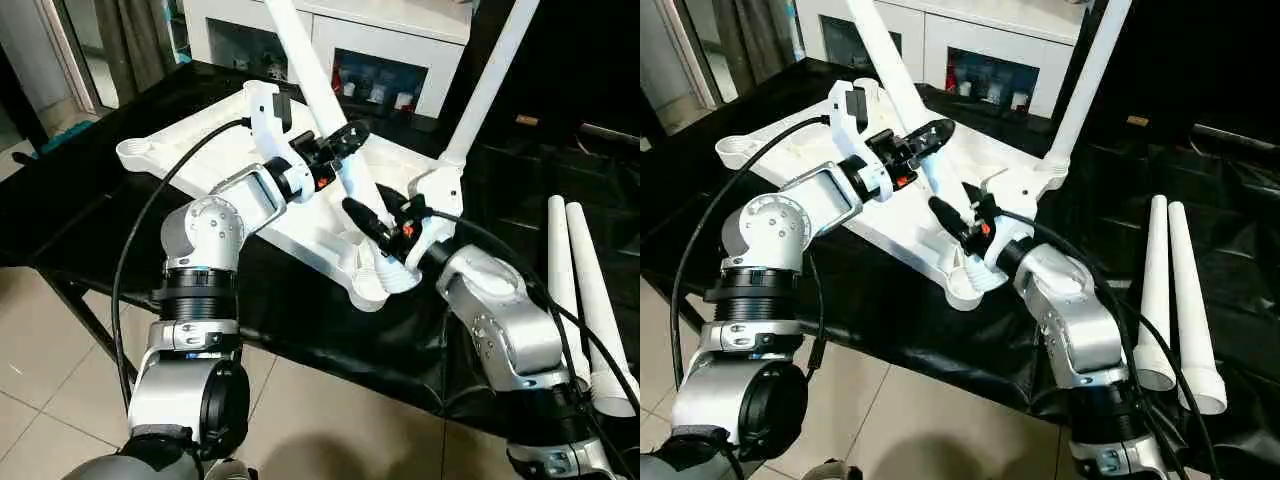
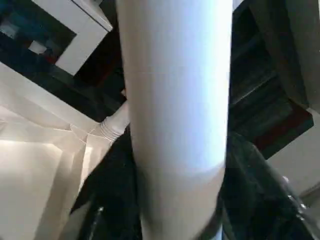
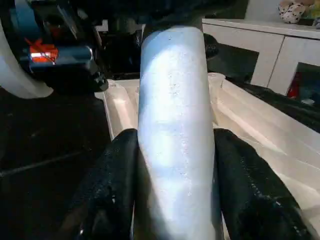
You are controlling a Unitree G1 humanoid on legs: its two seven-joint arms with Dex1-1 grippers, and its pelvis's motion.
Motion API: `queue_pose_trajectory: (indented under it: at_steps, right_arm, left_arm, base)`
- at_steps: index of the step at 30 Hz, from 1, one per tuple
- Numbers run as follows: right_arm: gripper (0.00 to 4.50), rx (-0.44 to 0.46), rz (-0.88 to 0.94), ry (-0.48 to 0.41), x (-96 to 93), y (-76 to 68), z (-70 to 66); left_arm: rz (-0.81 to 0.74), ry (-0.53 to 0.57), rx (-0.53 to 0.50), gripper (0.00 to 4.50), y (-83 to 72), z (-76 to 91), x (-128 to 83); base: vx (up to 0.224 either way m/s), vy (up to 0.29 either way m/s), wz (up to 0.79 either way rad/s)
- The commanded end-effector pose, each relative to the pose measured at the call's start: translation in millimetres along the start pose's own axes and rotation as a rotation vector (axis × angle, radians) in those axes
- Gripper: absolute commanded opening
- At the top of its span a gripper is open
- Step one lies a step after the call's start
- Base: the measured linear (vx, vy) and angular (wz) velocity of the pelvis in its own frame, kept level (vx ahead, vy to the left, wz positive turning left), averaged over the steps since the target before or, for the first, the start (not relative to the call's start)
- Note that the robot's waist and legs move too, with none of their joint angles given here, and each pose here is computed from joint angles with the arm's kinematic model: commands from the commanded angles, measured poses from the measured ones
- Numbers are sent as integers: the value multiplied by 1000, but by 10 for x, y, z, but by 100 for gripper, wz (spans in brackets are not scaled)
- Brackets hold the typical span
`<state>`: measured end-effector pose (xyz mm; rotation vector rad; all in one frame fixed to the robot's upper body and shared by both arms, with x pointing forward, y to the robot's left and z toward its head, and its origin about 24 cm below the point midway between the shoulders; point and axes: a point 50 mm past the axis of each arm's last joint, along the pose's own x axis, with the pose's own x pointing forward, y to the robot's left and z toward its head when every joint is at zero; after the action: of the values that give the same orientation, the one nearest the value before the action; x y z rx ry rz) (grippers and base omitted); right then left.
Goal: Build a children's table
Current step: Pick table leg
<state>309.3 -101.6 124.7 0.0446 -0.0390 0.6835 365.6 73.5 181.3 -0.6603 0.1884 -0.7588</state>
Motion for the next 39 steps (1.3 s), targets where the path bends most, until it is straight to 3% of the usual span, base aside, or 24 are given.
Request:
queue_pose_trajectory:
  at_steps: [1,5,9,13,18,21,27,39]
  right_arm:
    - [255,41,4,-15,-2,-52,56]
    - [292,79,4,4,-35,-113,60]
    - [314,107,92,80,-127,-162,77]
    - [316,160,211,253,-330,-242,14]
    - [316,193,285,346,-456,-224,-43]
    - [316,199,317,366,-477,-192,-48]
    - [267,221,309,349,-437,-175,-45]
    - [262,223,302,324,-393,-137,-43]
  left_arm:
    - [-37,12,41,202,-108,38,66]
    - [-32,18,51,184,-97,71,75]
    - [-69,55,113,180,-112,122,76]
    - [-165,63,118,180,-195,196,51]
    - [-238,75,114,179,-246,198,15]
    - [-277,98,119,179,-282,176,2]
    - [-325,112,128,179,-333,127,14]
    - [-288,85,120,179,-291,146,6]
  base:
    - [0,0,0]
    - [0,0,0]
    - [0,0,0]
    - [0,0,0]
    - [0,0,0]
    - [0,0,0]
    - [0,0,0]
    - [0,0,0]
